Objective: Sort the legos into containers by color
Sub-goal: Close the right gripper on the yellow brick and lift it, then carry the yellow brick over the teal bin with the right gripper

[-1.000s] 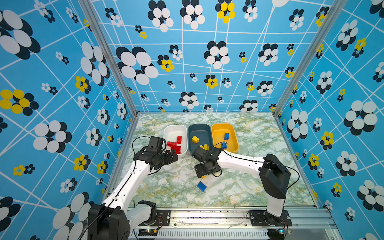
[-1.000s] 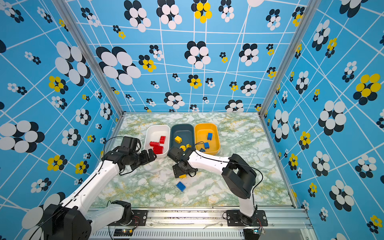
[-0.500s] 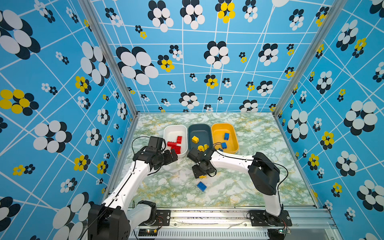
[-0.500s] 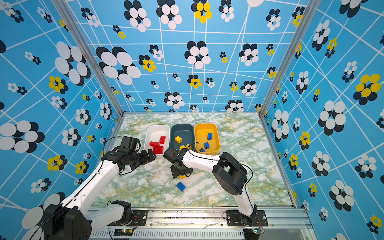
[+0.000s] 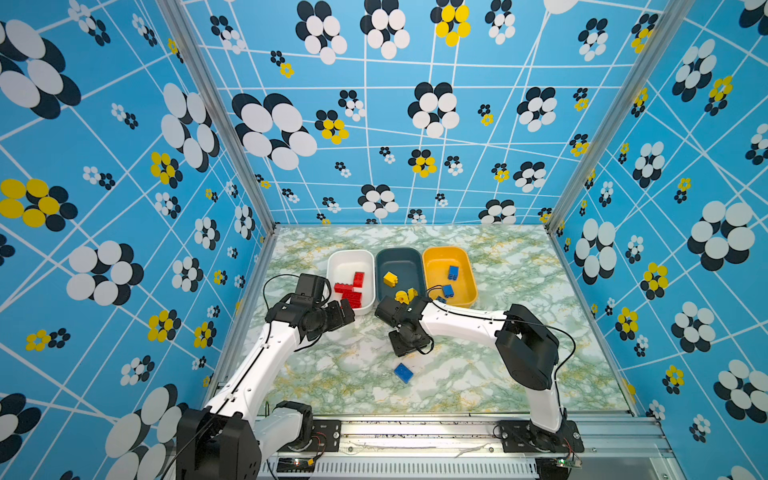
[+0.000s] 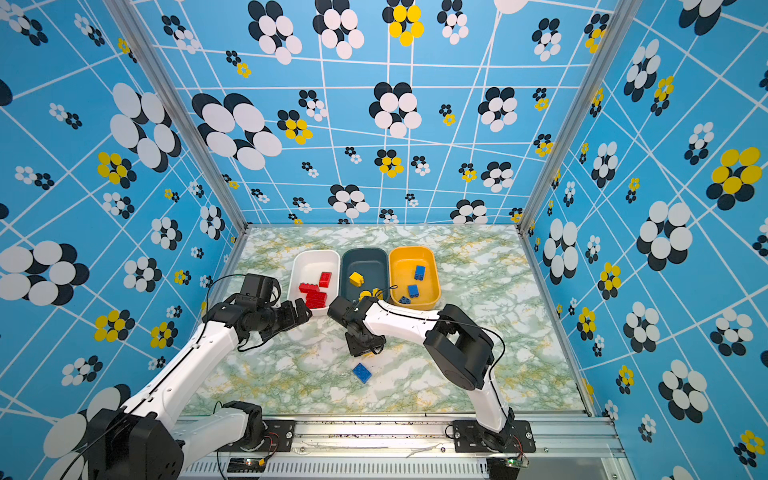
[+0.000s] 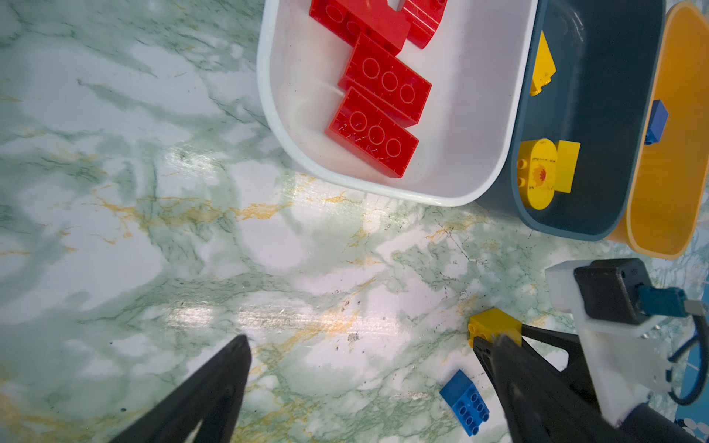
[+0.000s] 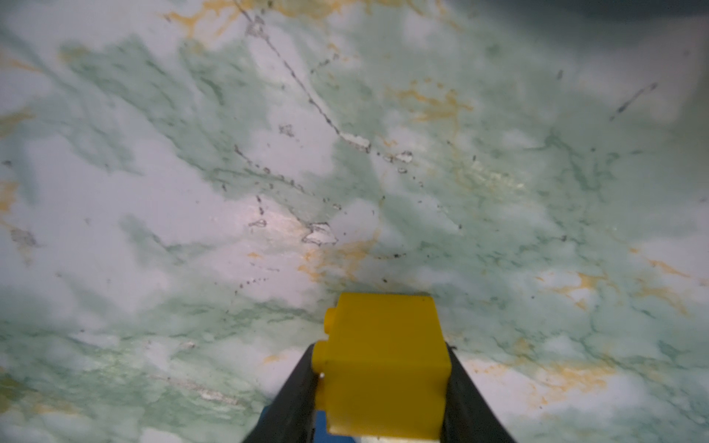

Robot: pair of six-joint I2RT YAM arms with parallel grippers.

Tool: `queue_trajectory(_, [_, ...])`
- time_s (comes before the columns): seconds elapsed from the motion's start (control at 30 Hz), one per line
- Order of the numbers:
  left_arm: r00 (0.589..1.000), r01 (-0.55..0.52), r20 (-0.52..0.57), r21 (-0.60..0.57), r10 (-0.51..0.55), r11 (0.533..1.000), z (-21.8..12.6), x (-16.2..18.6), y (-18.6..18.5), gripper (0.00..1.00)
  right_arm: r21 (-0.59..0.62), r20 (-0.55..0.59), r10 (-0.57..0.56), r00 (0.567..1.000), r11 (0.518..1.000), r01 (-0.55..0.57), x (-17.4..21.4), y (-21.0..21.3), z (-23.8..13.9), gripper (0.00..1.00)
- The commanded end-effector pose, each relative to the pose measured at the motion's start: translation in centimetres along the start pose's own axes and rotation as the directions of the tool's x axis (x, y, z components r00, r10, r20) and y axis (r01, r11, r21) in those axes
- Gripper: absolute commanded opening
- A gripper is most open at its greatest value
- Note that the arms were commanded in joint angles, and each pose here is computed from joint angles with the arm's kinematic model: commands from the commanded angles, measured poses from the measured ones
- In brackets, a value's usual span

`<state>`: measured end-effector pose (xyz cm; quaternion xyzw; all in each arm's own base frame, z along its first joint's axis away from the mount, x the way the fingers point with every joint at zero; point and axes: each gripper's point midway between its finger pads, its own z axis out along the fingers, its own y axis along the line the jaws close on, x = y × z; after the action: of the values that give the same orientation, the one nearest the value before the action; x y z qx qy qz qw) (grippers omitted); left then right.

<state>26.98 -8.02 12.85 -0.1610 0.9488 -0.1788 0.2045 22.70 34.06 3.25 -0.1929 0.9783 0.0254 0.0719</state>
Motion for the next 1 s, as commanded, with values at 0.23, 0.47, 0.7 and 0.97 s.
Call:
queue_trajectory(0.23, [1.0, 0.006, 0.004, 0.014, -0.006, 1.0, -0.3, 0.2, 0.0, 0.99, 0.008, 0.106, 0.028, 0.994, 1.0, -0.029, -2.8, -1.4, -5.5, 0.39])
queue_trajectory(0.47, [1.0, 0.003, 0.008, 0.024, -0.003, 1.0, -0.4, 0.0, -0.2, 0.99, -0.011, 0.193, 0.069, 0.979, 0.998, -0.069, -6.7, -3.4, -8.4, 0.39])
queue_trajectory(0.7, [1.0, 0.002, 0.003, 0.032, -0.002, 0.999, -0.4, 0.0, -0.4, 0.99, 0.002, 0.255, 0.079, 0.964, 0.997, -0.082, -11.4, -6.1, -10.0, 0.4])
queue_trajectory(0.97, [1.0, -0.002, -0.013, 0.029, 0.003, 1.0, -0.4, 0.3, -0.4, 0.99, 0.004, 0.297, 0.082, 0.951, 0.996, -0.087, -16.9, -7.8, -9.2, 0.4])
